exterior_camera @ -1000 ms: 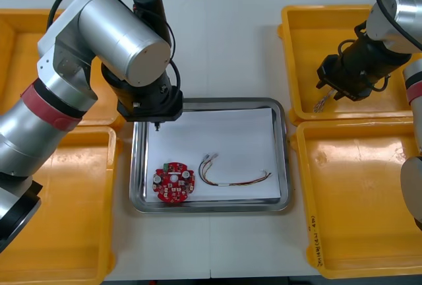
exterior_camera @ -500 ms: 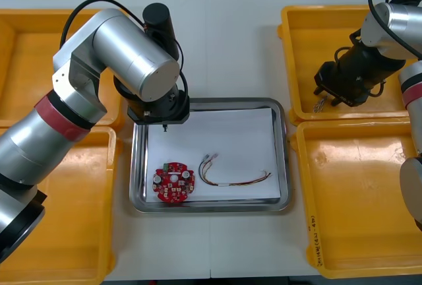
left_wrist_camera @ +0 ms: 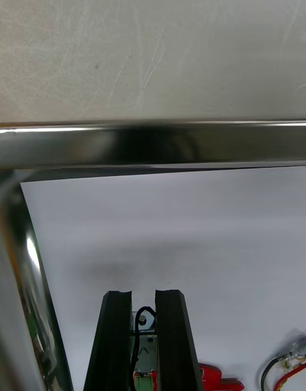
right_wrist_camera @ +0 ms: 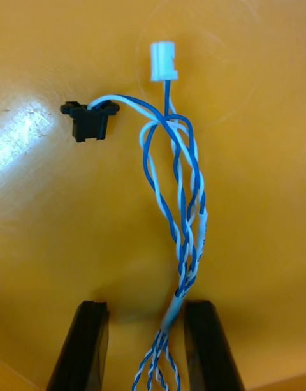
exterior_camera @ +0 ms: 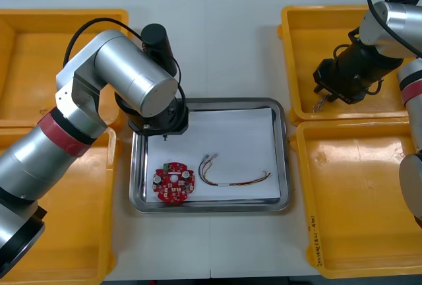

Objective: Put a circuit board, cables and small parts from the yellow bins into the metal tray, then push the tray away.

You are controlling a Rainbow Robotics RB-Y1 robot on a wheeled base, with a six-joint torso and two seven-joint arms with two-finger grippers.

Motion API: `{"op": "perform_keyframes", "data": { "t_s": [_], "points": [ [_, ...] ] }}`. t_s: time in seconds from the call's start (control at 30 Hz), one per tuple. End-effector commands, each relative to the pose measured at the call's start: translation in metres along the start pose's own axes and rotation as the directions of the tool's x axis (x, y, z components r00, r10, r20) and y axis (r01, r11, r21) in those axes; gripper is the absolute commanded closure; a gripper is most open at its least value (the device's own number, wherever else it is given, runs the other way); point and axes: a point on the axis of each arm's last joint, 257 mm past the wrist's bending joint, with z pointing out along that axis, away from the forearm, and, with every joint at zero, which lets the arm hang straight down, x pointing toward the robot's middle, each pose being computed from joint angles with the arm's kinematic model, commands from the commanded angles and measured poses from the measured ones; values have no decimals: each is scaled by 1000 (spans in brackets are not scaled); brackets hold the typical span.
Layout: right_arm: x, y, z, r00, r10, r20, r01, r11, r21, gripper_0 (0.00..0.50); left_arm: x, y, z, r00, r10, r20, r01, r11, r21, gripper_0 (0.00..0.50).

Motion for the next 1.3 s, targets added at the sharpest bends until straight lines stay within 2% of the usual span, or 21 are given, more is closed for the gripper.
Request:
{"op": "perform_keyframes", "data": {
  "t_s": [0.03, 0.1, 0.13, 0.17, 0.43, 0.47, 0.5, 0.57, 0.63, 0.67, 0.7, 0.73, 0.9, 1.03, 1.17, 1.3],
  "points": [
    [4, 16, 2, 1000, 31, -4, -31, 999, -12, 346, 7, -16, 6, 994, 105, 16, -105, 994, 21, 500],
    [4, 14, 3, 1000, 31, -5, -31, 999, -7, 411, 8, -16, 8, 994, 106, 20, -106, 994, 16, 500],
    [5, 14, 4, 1000, 29, -8, -29, 1000, -3, 485, 8, -18, 9, 994, 105, 23, -106, 994, 18, 500],
    [5, 12, 5, 999, 32, -8, -32, 999, 0, 500, 9, -18, 10, 994, 105, 24, -105, 994, 18, 500],
    [5, 9, 10, 999, 31, -10, -31, 1000, 4, 500, 8, -20, 9, 994, 109, 27, -110, 994, 21, 500],
    [5, 10, 9, 1000, 28, -8, -28, 1000, 0, 500, 8, -20, 9, 994, 107, 27, -108, 994, 21, 486],
    [5, 11, 8, 1000, 25, -8, -25, 1000, -2, 500, 8, -19, 9, 994, 109, 28, -109, 994, 21, 462],
    [2, 12, 5, 1000, 17, -4, -17, 1000, -5, 500, 8, -20, 9, 994, 109, 29, -110, 994, 23, 358],
    [0, 14, -4, 1000, -3, -2, 3, 1000, -8, 500, 8, -20, 9, 994, 109, 28, -109, 994, 22, 176],
    [0, 16, -6, 1000, -8, -4, 8, 1000, -10, 500, 8, -20, 9, 994, 107, 28, -108, 994, 22, 125],
    [-1, 16, -13, 1000, -24, -4, 24, 1000, -9, 500, 8, -20, 9, 994, 107, 28, -108, 994, 22, 35],
    [0, 17, -16, 999, -35, -5, 35, 999, -8, 500, 8, -20, 9, 994, 107, 28, -108, 994, 22, 5],
    [2, 19, -47, 985, -172, -14, 172, 985, 10, 500, 8, -19, 6, 994, 106, 28, -107, 994, 18, 0],
    [7, 22, -64, 964, -265, -25, 266, 964, 12, 500, 6, -15, -9, 995, 99, 24, -99, 995, 16, 0],
    [9, 26, -78, 943, -332, -25, 332, 943, 3, 500, 4, -11, -28, 995, 93, 28, -94, 995, 20, 0],
    [19, 35, -86, 927, -373, -41, 372, 928, -29, 500, 1, -6, -51, 995, 86, 44, -87, 996, 22, 0]
  ]
}}
